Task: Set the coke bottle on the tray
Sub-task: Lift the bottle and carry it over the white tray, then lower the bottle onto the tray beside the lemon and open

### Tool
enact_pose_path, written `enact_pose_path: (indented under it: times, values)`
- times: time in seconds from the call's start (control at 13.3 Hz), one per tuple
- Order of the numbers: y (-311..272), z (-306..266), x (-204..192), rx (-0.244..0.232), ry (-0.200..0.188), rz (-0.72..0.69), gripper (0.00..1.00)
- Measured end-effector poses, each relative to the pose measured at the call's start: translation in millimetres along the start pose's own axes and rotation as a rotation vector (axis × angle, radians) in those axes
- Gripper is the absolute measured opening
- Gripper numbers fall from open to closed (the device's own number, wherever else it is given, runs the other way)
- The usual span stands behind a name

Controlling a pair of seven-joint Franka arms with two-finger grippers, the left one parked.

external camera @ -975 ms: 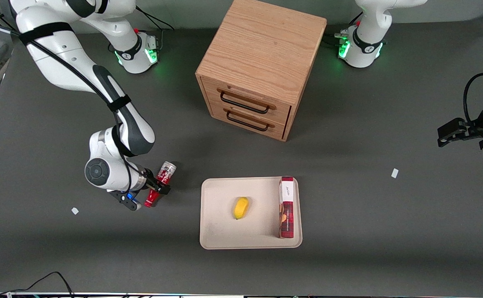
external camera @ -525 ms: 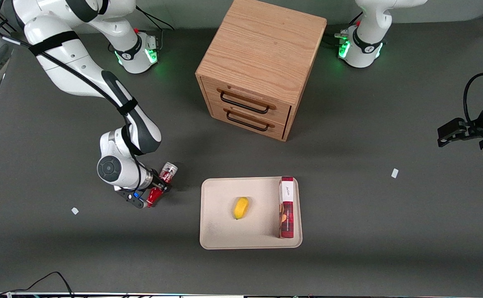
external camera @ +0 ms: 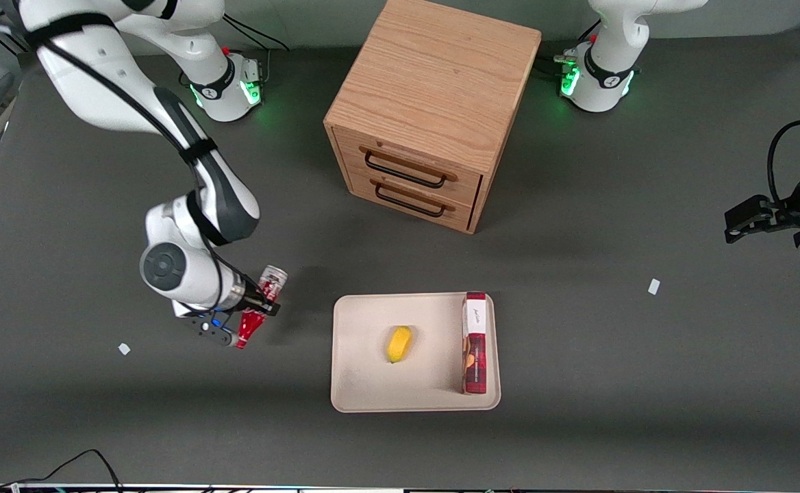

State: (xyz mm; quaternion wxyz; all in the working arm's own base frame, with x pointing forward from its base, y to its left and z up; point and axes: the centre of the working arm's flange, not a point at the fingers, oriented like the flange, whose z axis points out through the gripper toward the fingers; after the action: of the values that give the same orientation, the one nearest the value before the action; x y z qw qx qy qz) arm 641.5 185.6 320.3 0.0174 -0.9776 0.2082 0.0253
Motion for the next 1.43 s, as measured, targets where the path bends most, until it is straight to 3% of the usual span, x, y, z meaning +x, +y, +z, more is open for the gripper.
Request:
enact_pose_path:
  times: [0.3,0.45,0.6,0.75,0.97,1.35,1.43]
  values:
    - [-56,-133,-17,0.122,0.099,-0.119,0.56]
    - [-82,-142,-9,0.190,0.097,-0.140,0.56]
    - [-116,-98,3,0.247,0.060,-0.155,0.56]
    - [-142,-16,13,0.291,0.035,-0.147,0.56]
    - [-149,88,22,0.311,-0.007,-0.104,0.56]
    - [-154,125,19,0.319,-0.033,-0.038,0.56]
    - [-156,125,17,0.319,-0.033,-0.035,0.63]
